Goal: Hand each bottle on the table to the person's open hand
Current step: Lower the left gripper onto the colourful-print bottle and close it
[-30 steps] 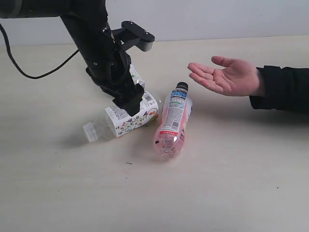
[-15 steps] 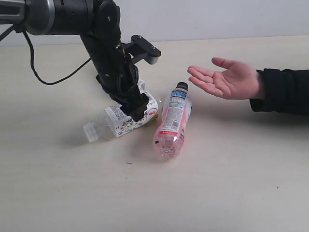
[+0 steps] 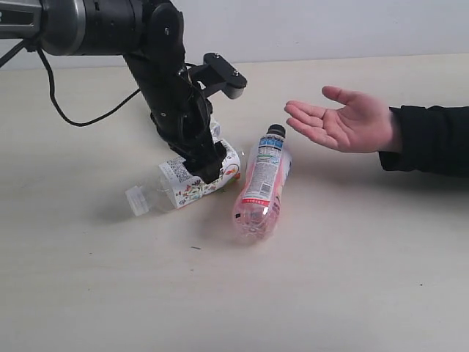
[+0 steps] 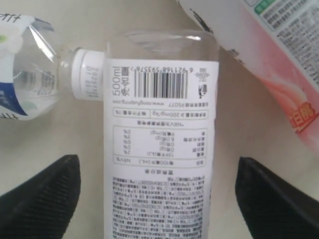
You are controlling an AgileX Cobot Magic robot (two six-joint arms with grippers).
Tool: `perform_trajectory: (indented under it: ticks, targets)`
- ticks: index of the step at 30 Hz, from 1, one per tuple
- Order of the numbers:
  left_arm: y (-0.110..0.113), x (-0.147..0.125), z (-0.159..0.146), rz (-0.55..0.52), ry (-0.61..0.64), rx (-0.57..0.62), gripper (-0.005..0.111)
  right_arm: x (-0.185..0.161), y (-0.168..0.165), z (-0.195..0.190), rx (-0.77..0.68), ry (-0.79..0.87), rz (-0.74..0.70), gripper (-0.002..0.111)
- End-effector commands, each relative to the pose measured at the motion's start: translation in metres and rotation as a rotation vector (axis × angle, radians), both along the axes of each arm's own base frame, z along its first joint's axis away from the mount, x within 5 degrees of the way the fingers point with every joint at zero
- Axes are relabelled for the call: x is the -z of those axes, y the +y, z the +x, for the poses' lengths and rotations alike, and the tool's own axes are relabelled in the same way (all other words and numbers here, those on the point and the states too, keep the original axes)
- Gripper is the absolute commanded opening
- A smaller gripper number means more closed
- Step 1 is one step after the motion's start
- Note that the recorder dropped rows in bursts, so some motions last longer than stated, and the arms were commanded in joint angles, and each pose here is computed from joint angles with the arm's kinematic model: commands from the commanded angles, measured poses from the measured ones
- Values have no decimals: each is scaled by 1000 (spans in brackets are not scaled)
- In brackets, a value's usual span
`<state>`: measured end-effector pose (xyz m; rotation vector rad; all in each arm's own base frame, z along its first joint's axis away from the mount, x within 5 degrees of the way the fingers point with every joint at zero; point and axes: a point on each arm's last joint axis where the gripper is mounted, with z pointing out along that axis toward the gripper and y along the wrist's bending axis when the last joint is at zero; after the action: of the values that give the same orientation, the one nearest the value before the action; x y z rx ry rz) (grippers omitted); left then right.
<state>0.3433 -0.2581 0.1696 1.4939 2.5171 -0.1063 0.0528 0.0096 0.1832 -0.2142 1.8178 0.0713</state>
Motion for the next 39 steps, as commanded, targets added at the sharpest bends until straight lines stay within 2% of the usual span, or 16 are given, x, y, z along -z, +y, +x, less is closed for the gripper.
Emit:
perform_trajectory:
  ticks: [1, 6, 32, 35, 39]
  targets:
    - [6, 7, 3, 27, 30, -10, 81, 1, 0, 0, 3, -6, -8, 0]
    - [7, 20, 4, 50, 64, 3, 81, 1, 0, 0, 3, -6, -8, 0]
    - [7, 20, 3, 53, 77, 3, 77, 1, 0, 0, 3, -6, -8, 0]
    - [7, 20, 2, 57, 83, 4, 68, 1, 0, 0, 3, -6, -8, 0]
    - [7, 20, 2, 57, 83, 4, 39, 1, 0, 0, 3, -6, -8, 0]
